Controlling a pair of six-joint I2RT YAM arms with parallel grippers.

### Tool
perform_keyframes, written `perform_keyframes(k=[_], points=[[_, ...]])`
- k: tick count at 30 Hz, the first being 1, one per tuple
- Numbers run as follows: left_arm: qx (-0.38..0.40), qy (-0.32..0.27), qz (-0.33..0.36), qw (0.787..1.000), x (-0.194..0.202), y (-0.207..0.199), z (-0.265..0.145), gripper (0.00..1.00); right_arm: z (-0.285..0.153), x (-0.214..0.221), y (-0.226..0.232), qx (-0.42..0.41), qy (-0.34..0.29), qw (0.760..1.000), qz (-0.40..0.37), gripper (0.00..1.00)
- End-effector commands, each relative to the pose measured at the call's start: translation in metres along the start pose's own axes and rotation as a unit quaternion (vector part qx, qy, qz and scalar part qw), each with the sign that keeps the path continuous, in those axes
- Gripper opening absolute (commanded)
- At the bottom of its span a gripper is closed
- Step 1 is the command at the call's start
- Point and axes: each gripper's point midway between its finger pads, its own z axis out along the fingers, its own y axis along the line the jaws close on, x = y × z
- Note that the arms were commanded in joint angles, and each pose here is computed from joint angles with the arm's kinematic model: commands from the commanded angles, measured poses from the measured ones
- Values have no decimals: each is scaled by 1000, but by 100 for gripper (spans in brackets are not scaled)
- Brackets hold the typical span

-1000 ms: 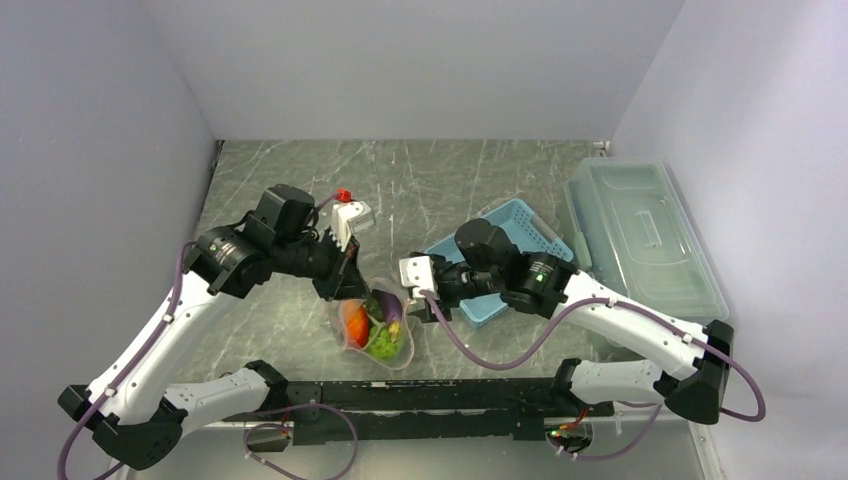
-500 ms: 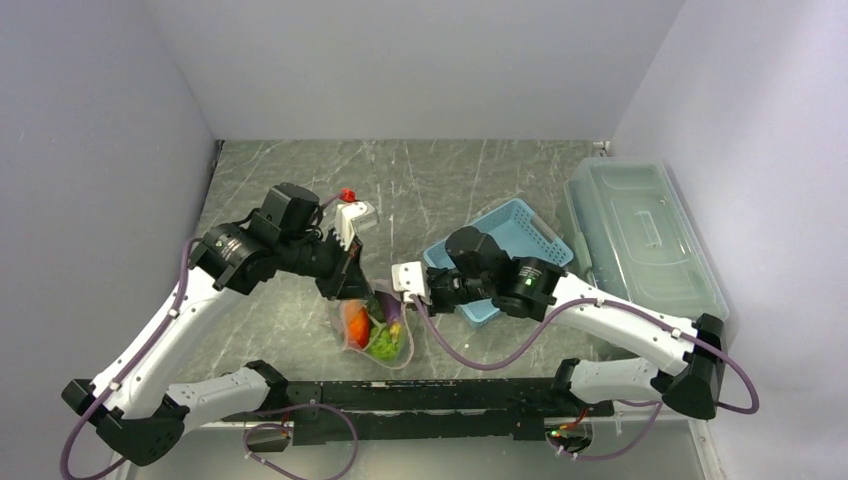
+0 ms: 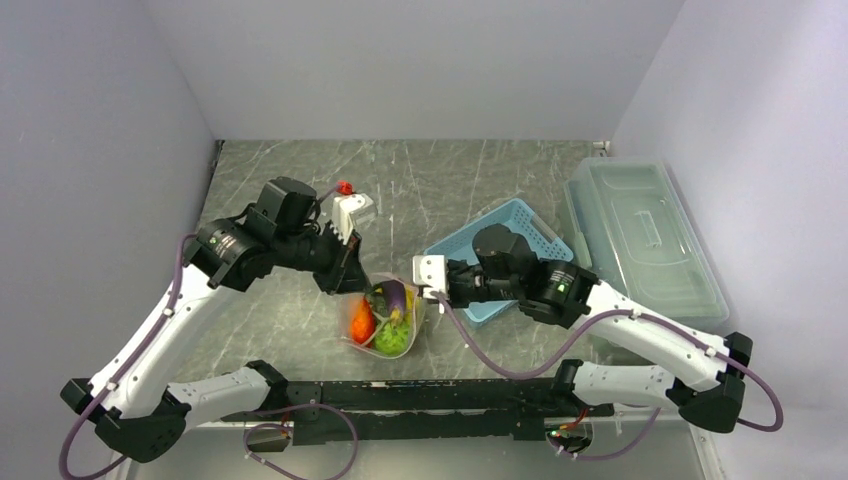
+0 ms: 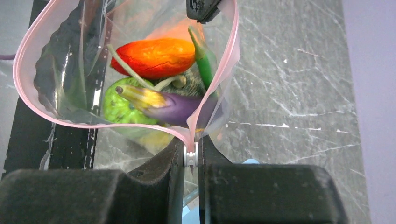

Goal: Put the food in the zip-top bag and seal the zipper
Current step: Adjust the zipper on the food storage bag.

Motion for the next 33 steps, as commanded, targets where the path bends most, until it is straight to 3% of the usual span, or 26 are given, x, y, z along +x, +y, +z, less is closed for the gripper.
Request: perform_keyframes(k=[1, 7, 15, 25, 28, 29, 33], points=[[-29, -40, 25, 998, -20, -2, -18, 14, -27, -43, -18, 38, -47, 998, -7, 0], [-34, -91, 55, 994, -41, -15, -39, 41, -35, -58, -19, 26, -37, 999, 28, 0], [-33, -185, 114, 976, -70, -38, -74, 61, -41, -68, -20, -3, 10, 997, 82, 0], [-1, -248, 174, 953, -80, -53, -81, 75, -49, -75, -5, -56, 56, 987, 139, 0], [22, -259, 188, 947, -81, -61, -80, 76, -52, -79, 0, -69, 67, 983, 154, 0], [29, -259, 191, 946, -80, -63, -79, 77, -58, -71, -18, -42, 76, 981, 175, 0], [53, -257, 197, 945, -78, -69, -76, 78, -57, -85, 6, -86, 81, 977, 179, 0]])
